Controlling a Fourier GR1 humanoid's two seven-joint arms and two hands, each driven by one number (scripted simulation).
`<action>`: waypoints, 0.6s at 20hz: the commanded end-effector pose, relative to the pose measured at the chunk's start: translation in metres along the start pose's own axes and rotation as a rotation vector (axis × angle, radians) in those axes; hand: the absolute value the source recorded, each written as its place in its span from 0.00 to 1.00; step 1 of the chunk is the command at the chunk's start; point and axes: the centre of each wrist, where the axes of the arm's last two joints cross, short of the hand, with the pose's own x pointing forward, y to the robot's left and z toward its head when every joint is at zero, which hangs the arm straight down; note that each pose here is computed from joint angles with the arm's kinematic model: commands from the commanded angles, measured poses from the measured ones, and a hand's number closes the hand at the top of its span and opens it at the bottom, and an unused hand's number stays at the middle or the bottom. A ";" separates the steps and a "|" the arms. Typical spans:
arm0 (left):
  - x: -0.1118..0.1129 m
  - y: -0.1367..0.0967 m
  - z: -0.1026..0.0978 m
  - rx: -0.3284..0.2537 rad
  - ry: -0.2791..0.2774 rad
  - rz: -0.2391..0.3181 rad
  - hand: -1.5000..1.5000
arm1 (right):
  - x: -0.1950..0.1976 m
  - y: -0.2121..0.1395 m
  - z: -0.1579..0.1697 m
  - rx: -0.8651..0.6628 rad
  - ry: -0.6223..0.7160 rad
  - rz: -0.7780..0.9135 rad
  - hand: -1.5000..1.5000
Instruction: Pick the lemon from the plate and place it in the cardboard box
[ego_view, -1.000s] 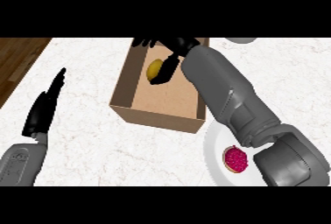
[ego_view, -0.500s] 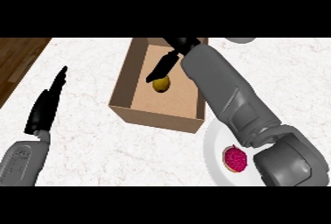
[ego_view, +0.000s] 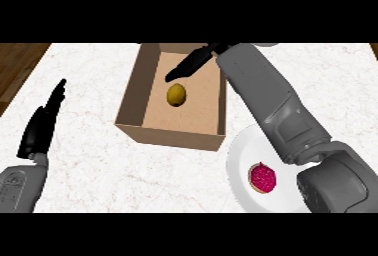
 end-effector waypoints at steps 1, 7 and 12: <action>-0.002 0.003 0.006 0.000 0.002 0.015 0.50 | -0.011 -0.036 0.020 -0.048 -0.002 -0.065 0.00; -0.004 0.011 0.005 0.010 -0.013 0.006 0.50 | -0.004 -0.103 0.045 -0.113 0.016 -0.030 0.00; -0.003 0.008 0.004 0.020 -0.010 -0.005 0.50 | -0.009 -0.142 0.077 -0.113 0.044 0.016 0.00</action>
